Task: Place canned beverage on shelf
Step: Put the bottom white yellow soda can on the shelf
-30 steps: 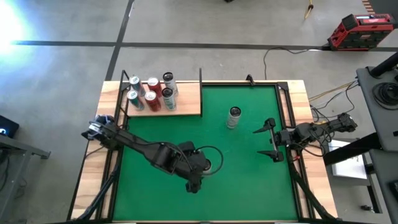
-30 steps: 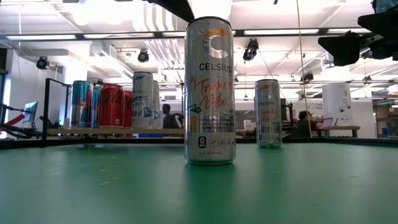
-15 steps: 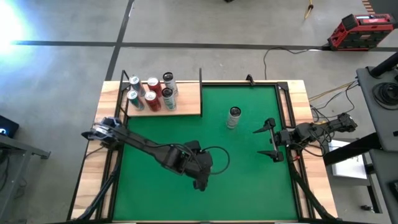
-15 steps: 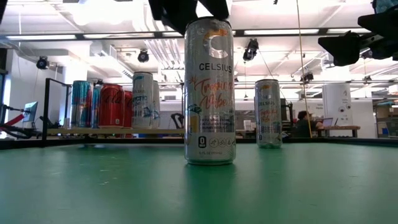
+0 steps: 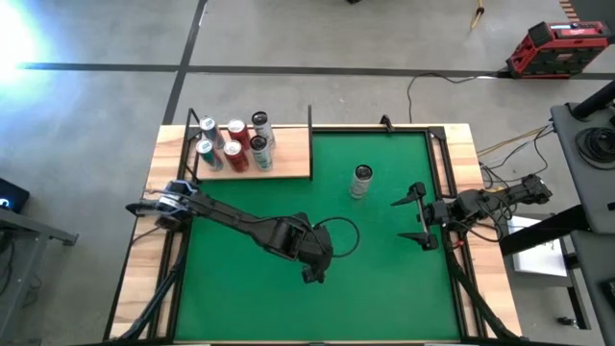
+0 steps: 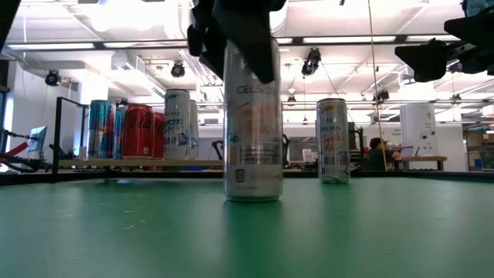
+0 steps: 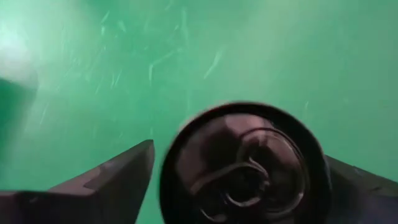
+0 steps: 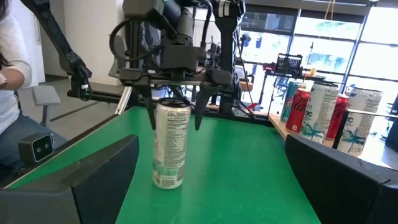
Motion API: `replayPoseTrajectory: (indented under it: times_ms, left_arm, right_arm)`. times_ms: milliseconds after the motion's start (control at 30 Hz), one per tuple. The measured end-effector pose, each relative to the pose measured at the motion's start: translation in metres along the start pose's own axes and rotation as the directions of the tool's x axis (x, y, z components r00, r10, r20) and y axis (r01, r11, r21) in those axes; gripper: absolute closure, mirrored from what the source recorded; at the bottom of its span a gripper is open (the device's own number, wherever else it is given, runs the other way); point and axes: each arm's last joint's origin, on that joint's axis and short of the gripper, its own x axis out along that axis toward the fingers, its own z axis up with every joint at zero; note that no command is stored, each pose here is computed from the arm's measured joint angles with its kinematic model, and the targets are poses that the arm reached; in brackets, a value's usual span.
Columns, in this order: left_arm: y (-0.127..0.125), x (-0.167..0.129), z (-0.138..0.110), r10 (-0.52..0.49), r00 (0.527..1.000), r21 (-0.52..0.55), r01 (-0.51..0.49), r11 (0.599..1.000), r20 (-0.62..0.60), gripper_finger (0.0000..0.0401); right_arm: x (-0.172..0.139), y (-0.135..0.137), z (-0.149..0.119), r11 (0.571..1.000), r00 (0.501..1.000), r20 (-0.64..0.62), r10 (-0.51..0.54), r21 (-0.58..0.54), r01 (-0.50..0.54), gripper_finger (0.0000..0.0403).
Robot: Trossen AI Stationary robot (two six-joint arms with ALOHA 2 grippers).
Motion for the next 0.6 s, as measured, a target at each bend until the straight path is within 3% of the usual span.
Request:
replayPoseTrajectory:
  times_ms: [233, 600]
  left_arm:
    - [0.006, -0.004, -0.003, 0.034, 0.999, -0.025, -0.035, 0.999, -0.04, 0.0169]
    - [0.045, -0.042, 0.007, 0.086, 0.996, -0.08, -0.088, 0.993, -0.025, 0.0169]
  right_arm:
    - [0.0, 0.0, 0.0, 1.0, 1.0, 0.0, 0.0, 0.0, 0.0, 0.0007]
    - [0.0, 0.0, 0.0, 1.0, 1.0, 0.0, 0.0, 0.0, 0.0, 0.0007]
